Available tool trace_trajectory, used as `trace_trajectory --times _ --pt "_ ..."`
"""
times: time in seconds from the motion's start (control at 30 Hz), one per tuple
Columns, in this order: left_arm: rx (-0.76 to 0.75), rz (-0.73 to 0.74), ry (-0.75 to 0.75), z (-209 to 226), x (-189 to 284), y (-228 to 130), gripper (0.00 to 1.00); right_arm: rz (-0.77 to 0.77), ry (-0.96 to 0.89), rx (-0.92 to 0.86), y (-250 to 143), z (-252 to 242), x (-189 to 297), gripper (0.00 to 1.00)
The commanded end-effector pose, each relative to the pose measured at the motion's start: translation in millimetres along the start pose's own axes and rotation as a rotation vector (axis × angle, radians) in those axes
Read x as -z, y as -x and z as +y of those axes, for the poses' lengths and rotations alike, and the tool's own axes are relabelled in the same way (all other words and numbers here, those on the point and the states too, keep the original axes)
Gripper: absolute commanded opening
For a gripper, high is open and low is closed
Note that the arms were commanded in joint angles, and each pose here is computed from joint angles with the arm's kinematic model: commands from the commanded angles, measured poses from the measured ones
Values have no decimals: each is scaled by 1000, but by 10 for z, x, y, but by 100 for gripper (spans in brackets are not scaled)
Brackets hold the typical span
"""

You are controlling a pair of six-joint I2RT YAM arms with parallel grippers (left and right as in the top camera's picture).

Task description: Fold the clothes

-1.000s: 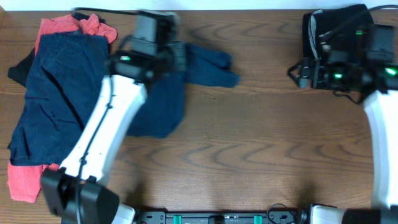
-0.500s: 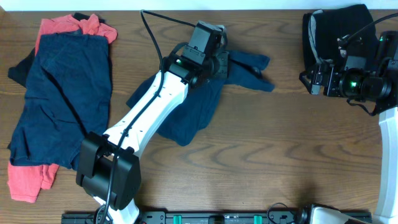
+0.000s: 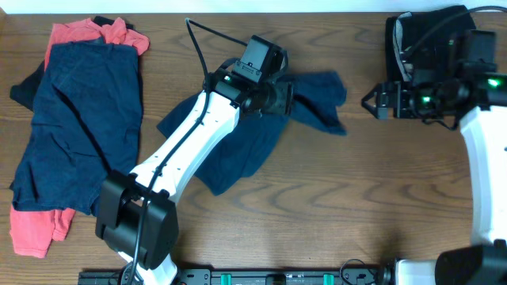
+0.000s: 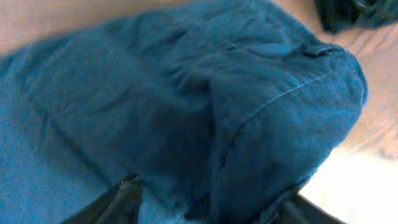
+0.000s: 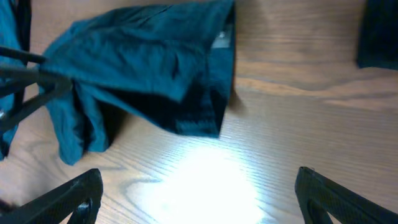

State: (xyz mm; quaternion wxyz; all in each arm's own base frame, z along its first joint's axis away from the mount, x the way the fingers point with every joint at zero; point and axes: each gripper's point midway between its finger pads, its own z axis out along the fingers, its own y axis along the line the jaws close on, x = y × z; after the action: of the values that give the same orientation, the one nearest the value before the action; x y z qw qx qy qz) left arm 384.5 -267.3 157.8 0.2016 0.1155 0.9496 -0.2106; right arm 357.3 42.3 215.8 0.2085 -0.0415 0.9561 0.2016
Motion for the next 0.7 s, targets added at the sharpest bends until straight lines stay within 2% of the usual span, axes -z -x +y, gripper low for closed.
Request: trace_trajectory --times 0.0,0.17,0.37,0.67 --pt "-89 12 -2 -48 244 -50 65 36 54 35 8 147 -191 99" --pt "-166 155 37 77 277 -394 72 94 79 13 -1 263 -502 99" --pt "-185 274 125 312 364 -661 73 213 86 6 -171 336 -869 98" --pt "-190 489 180 541 528 -1151 72 339 -93 -98 -467 59 -1104 98"
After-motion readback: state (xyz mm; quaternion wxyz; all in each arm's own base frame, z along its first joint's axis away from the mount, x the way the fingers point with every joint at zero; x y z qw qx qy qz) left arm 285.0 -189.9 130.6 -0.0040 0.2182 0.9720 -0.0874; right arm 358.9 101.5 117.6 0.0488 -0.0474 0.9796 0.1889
